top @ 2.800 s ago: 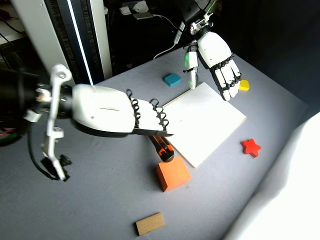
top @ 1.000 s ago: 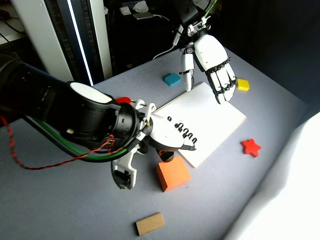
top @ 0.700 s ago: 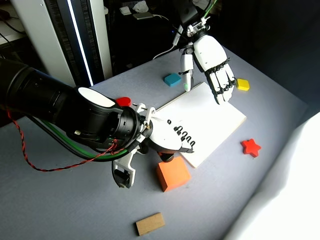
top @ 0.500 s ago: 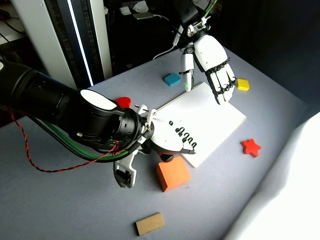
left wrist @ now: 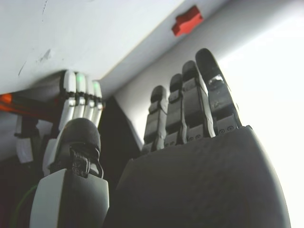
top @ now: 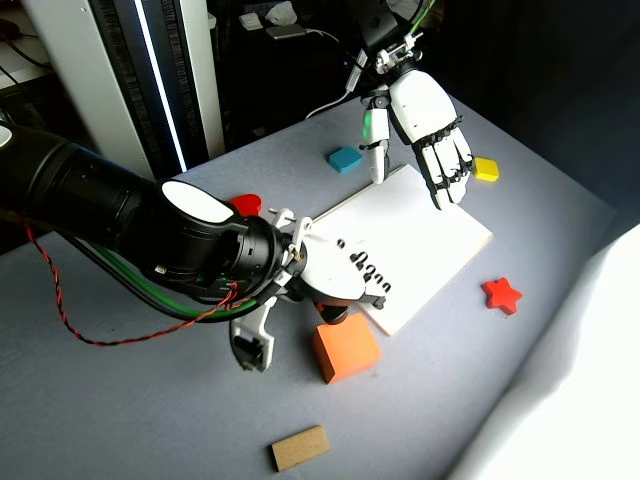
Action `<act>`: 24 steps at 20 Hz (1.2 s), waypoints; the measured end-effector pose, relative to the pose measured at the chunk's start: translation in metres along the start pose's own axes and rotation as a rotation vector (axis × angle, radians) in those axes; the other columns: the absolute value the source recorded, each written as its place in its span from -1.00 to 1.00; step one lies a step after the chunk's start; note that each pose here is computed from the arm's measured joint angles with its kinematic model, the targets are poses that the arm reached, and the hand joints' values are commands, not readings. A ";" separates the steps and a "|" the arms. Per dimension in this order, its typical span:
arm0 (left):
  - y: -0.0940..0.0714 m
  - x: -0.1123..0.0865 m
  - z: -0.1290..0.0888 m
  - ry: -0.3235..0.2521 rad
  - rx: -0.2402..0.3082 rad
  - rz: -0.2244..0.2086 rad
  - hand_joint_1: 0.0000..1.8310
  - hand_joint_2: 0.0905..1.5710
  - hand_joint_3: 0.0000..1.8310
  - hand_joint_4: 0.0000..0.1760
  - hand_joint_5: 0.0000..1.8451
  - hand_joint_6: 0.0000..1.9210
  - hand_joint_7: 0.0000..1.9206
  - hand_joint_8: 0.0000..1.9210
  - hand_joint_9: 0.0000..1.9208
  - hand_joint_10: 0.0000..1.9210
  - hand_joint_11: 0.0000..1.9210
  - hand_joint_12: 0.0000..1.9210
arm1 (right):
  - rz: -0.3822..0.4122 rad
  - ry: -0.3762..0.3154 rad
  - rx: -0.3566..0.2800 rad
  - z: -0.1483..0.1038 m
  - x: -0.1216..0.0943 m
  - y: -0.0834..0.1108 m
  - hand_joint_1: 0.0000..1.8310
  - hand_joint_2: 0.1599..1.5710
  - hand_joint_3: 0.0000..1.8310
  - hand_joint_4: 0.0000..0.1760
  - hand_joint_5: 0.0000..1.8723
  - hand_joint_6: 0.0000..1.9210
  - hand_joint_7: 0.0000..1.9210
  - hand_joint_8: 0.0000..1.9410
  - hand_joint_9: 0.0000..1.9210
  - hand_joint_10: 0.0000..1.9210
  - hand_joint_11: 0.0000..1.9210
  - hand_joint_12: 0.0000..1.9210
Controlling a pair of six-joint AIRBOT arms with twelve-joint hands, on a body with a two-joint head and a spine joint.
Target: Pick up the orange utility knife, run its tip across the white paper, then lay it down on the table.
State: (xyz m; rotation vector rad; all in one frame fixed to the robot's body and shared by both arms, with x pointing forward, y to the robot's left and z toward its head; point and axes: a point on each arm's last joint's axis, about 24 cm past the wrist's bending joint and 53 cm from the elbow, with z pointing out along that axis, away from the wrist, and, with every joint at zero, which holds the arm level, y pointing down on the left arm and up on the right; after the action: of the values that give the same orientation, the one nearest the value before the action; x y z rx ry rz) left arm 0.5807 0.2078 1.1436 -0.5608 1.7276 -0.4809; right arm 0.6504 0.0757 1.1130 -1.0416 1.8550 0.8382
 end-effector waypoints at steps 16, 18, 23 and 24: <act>-0.004 -0.002 0.003 -0.007 0.009 -0.004 -0.86 0.65 -1.00 -0.48 -0.88 -0.99 -0.81 -1.00 -0.77 -1.00 -1.00 -0.09 | -0.020 -0.212 -0.017 -0.031 -0.052 0.003 0.72 0.17 -0.28 1.00 0.71 1.00 0.84 1.00 0.93 1.00 0.96 1.00; -0.004 -0.002 0.003 -0.007 0.009 -0.005 -0.87 0.65 -1.00 -0.46 -0.87 -1.00 -0.82 -1.00 -0.77 -0.99 -1.00 -0.08 | -0.018 -0.322 0.016 -0.036 -0.077 -0.003 0.74 0.12 -0.24 1.00 0.68 1.00 0.81 1.00 0.92 1.00 0.97 1.00; -0.002 -0.004 0.005 -0.014 0.003 -0.003 -0.87 0.65 -1.00 -0.52 -0.87 -1.00 -0.82 -1.00 -0.76 -1.00 -1.00 -0.05 | -0.104 -0.489 0.131 -0.032 -0.099 -0.013 0.70 0.09 -0.20 1.00 0.65 1.00 0.72 1.00 0.85 1.00 0.90 1.00; -0.002 -0.004 0.005 -0.015 0.004 -0.002 -0.88 0.65 -1.00 -0.51 -0.88 -1.00 -0.82 -1.00 -0.77 -1.00 -1.00 -0.05 | -0.112 -0.516 0.136 -0.028 -0.102 -0.009 0.69 0.10 -0.19 1.00 0.64 1.00 0.71 1.00 0.84 1.00 0.91 1.00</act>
State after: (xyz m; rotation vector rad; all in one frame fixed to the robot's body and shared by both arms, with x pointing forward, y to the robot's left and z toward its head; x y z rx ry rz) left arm 0.5866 0.2086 1.1472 -0.5615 1.7116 -0.4807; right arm 0.6808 0.0825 1.2149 -0.7480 1.3826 0.8107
